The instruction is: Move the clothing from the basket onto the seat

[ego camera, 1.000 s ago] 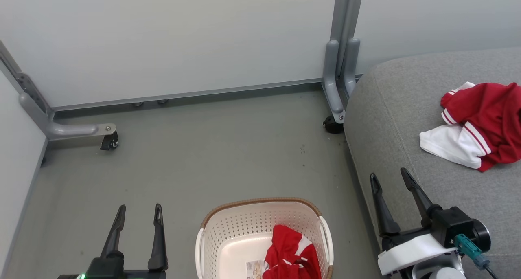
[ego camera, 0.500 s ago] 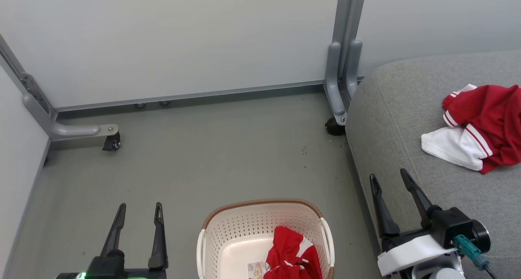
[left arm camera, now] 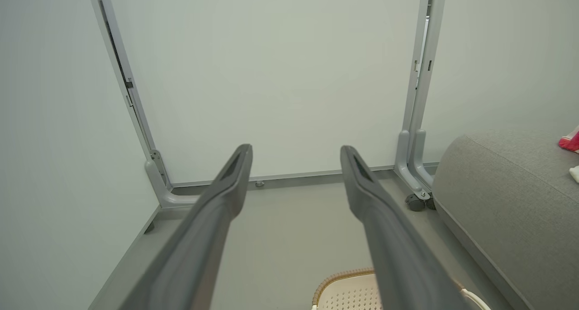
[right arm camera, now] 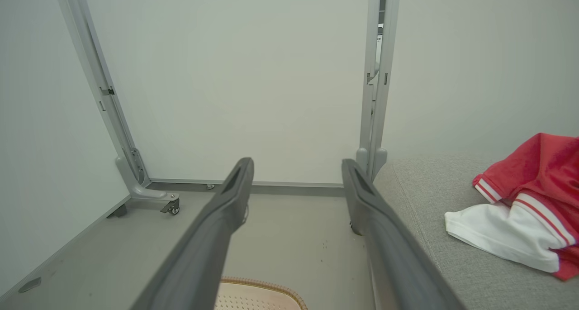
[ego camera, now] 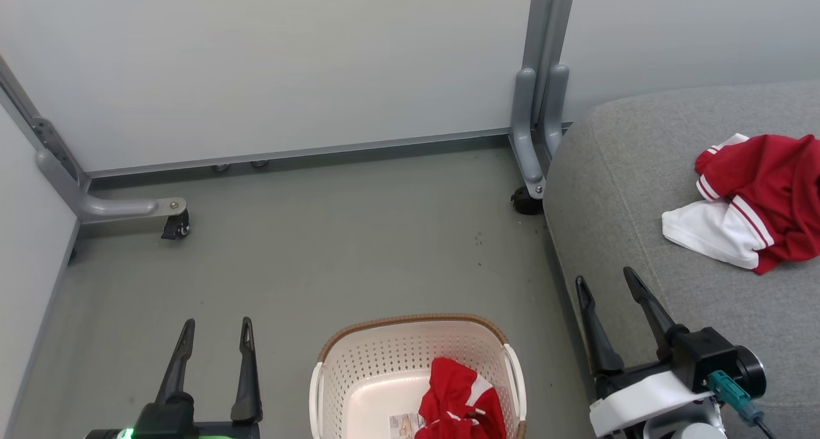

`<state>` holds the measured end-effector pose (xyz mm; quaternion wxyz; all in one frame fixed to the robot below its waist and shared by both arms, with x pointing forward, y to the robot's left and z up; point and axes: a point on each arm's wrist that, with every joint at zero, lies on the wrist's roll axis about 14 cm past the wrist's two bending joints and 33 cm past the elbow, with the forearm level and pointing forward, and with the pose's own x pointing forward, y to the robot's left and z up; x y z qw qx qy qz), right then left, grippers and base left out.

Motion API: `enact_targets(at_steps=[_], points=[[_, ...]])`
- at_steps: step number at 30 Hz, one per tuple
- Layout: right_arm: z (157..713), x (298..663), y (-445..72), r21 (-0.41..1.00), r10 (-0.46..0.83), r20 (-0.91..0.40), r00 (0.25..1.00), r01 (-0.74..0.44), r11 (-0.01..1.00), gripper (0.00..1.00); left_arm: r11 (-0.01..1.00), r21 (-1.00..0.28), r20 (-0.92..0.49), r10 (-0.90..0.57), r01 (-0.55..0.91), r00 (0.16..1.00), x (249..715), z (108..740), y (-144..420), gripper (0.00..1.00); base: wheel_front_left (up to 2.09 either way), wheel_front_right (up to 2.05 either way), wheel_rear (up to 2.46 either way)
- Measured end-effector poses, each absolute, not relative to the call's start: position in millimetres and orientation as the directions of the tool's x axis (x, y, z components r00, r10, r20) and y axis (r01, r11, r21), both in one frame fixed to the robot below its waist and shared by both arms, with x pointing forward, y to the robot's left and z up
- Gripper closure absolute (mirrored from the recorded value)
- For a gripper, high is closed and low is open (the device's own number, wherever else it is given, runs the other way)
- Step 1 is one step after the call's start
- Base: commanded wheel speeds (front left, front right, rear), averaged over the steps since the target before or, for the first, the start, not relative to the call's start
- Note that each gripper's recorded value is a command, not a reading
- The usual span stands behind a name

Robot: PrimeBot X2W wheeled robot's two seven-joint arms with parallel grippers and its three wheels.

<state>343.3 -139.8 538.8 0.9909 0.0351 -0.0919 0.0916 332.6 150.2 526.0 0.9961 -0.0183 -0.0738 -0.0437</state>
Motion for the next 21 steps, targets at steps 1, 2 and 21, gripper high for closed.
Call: enact_targets(at_steps=[1, 2, 21], points=[[538.6, 343.3, -139.2, 0.052, 0.177, 0.188, 0.966, -0.19, 0.98, 0.0, 0.996, -0.028, 0.149, -0.083, 0.088, 0.985, 332.6, 526.0, 150.3, 0.0, 0.0, 0.0, 0.0], [538.2, 343.1, -138.6, 0.051, 0.179, 0.187, 0.966, -0.191, 0.98, 0.0, 0.996, -0.027, 0.149, -0.083, 0.088, 0.985, 332.5, 526.1, 150.3, 0.0, 0.0, 0.0, 0.0], [531.9, 339.8, -134.8, 0.037, 0.192, 0.167, 0.967, -0.201, 0.979, 0.0, 0.996, -0.033, 0.131, -0.083, 0.088, 0.988, 332.1, 520.3, 146.9, 0.0, 0.0, 0.0, 0.0]])
